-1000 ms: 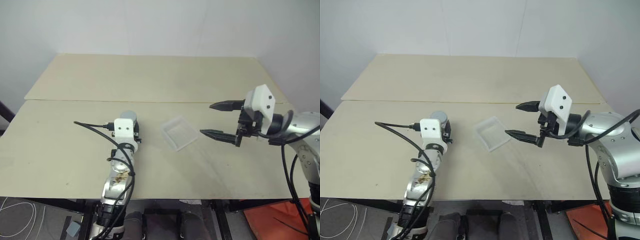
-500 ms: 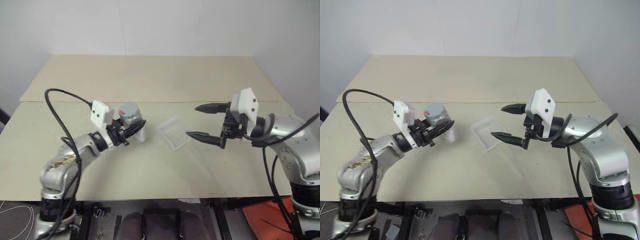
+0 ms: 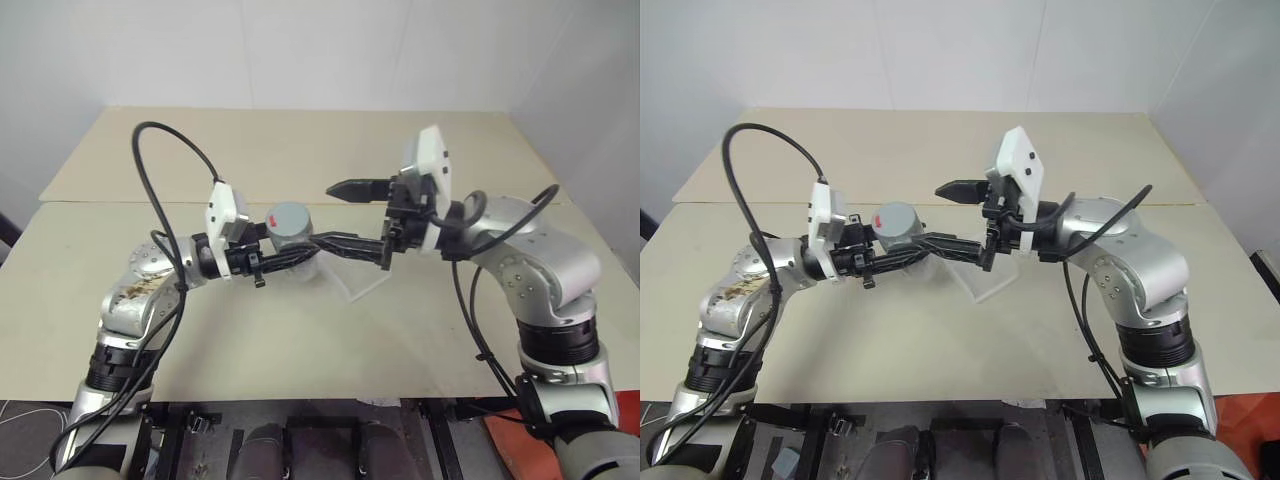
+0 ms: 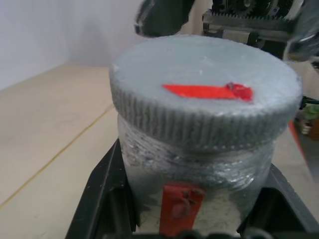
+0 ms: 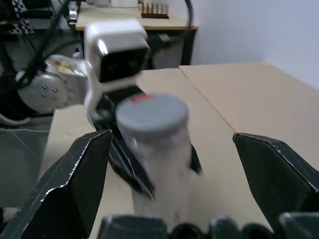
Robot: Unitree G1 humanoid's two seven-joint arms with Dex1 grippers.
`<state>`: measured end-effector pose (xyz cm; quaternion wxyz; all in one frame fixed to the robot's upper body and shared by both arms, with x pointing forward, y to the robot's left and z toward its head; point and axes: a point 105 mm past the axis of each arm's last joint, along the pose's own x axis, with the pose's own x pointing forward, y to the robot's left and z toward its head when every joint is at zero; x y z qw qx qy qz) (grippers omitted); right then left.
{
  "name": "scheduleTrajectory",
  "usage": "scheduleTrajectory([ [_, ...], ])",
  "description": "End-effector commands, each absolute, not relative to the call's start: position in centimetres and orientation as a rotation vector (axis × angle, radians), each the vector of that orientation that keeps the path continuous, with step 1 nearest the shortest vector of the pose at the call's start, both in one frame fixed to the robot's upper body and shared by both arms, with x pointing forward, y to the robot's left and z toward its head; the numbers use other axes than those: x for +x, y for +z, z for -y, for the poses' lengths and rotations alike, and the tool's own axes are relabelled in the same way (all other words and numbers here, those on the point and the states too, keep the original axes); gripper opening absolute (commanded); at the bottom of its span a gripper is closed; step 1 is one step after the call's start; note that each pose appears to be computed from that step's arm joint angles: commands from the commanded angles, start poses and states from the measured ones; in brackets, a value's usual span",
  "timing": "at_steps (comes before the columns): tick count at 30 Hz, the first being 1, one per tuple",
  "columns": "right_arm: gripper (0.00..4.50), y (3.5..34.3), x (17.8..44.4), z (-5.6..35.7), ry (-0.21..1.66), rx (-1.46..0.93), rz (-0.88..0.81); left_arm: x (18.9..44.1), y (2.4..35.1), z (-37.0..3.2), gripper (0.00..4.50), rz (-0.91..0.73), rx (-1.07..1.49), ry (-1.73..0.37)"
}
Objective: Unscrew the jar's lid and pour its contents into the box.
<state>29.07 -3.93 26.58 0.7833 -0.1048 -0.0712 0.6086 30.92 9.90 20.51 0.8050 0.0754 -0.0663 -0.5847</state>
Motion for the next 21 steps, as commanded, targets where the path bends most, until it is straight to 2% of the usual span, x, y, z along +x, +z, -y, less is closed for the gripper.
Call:
scheduleTrajectory([
  [1, 4.5, 27.8, 28.3, 2.6, 1.341, -0.249, 0.205, 30.7, 21.8, -9.2, 1.94, 0.199, 0.186, -1.287],
  [21, 4.5, 26.7, 28.9, 1.0, 1.37, -0.244, 0.172, 29.7, 21.8, -8.8, 1.94, 0.17, 0.22, -1.412],
])
